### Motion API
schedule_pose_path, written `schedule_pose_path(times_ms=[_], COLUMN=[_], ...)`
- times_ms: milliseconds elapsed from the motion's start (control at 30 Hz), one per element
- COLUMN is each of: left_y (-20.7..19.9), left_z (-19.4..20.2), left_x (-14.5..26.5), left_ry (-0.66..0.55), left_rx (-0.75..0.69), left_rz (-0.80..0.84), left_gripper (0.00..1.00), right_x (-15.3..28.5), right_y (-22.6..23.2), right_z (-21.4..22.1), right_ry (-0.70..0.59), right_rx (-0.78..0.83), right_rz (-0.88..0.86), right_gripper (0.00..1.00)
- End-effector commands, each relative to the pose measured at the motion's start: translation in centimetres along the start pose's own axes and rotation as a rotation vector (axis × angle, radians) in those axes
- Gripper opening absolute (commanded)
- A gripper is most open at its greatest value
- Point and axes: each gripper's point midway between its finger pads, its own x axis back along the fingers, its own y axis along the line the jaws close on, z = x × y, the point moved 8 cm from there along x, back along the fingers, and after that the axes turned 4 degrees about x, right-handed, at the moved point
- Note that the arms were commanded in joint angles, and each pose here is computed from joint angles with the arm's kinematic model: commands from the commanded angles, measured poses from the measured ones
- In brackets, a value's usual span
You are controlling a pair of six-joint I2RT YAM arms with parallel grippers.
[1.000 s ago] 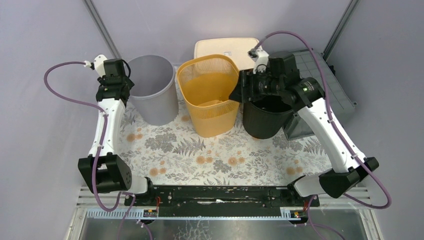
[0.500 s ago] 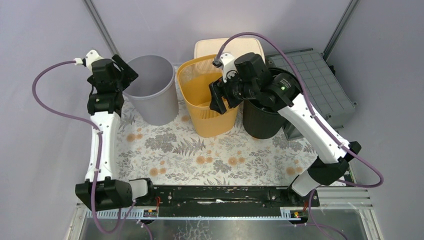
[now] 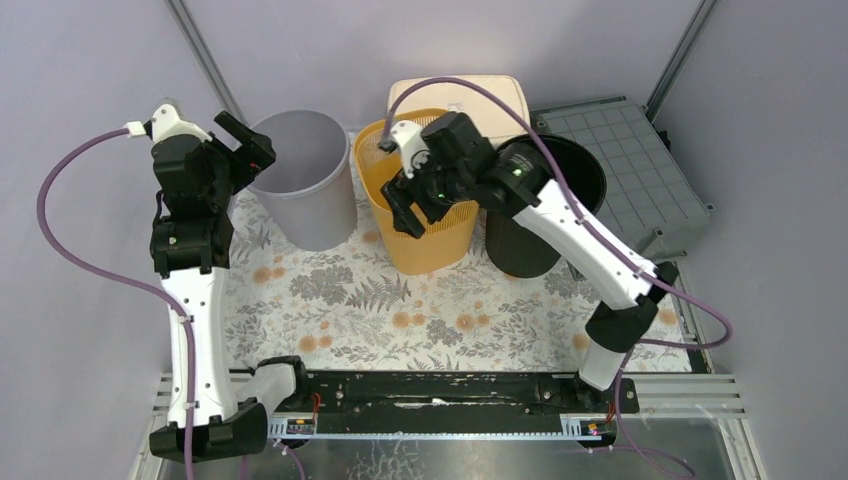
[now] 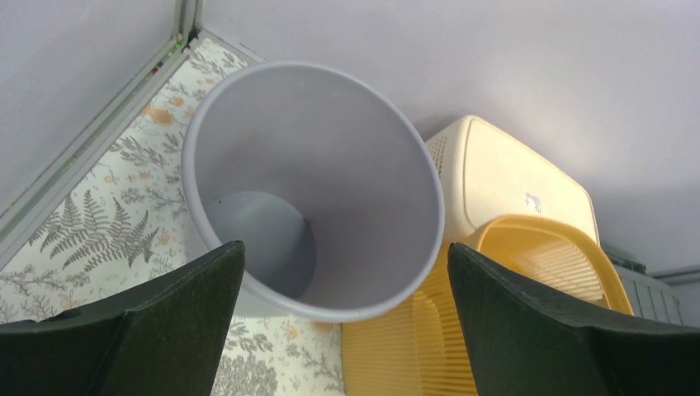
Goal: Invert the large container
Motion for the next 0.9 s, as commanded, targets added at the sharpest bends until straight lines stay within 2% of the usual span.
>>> schedule_pose_path(times_ms=[0,133,233,267,300,367,433,700,867], left_y=[0.2,-0.3,-0.4,-0.4,-0.4,-0.2,-0.1,0.1,0.7], left_z=[1.2,1.1,1.2,1.2,1.1,1.2,1.4,1.9,2.6], left_x=[2.0,4.1,5.1,5.4,5.7,6.1,6.3,6.2,5.8], left_ry=[0.077,0.081,0.096,0.094,0.088,0.079,0.08,0.096,0.107], left_rx=[-0.023,-0.023,-0.026,-0.03,-0.034,-0.037,-0.036,-0.045,-0.052], left_rz=[0.041,0.091,0.109,0.109,0.105,0.099,0.103,0.109,0.093], left_gripper=[1.0,1.0,1.0,1.0,1.0,1.0,1.0,1.0,1.0], right_x=[-1.5,-4.0,-5.2,-5.6,-5.9,-6.4,-6.6,-4.6,-3.0], right_y=[2.2,2.2,2.4,2.4,2.5,2.5,2.7,4.6,8.2], right_z=[-1.0,-0.6,-0.4,-0.4,-0.4,-0.6,-0.7,-1.1,-1.0], right_ry=[-0.004,0.061,0.09,0.093,0.097,0.1,0.103,0.067,0.032], right_rx=[0.09,0.106,0.12,0.122,0.127,0.133,0.144,0.157,0.212], right_rz=[-0.083,-0.015,0.001,0.005,0.008,0.027,0.027,-0.04,-0.131], right_gripper=[0.79,0.77,0.68,0.63,0.53,0.26,0.16,0.04,0.03])
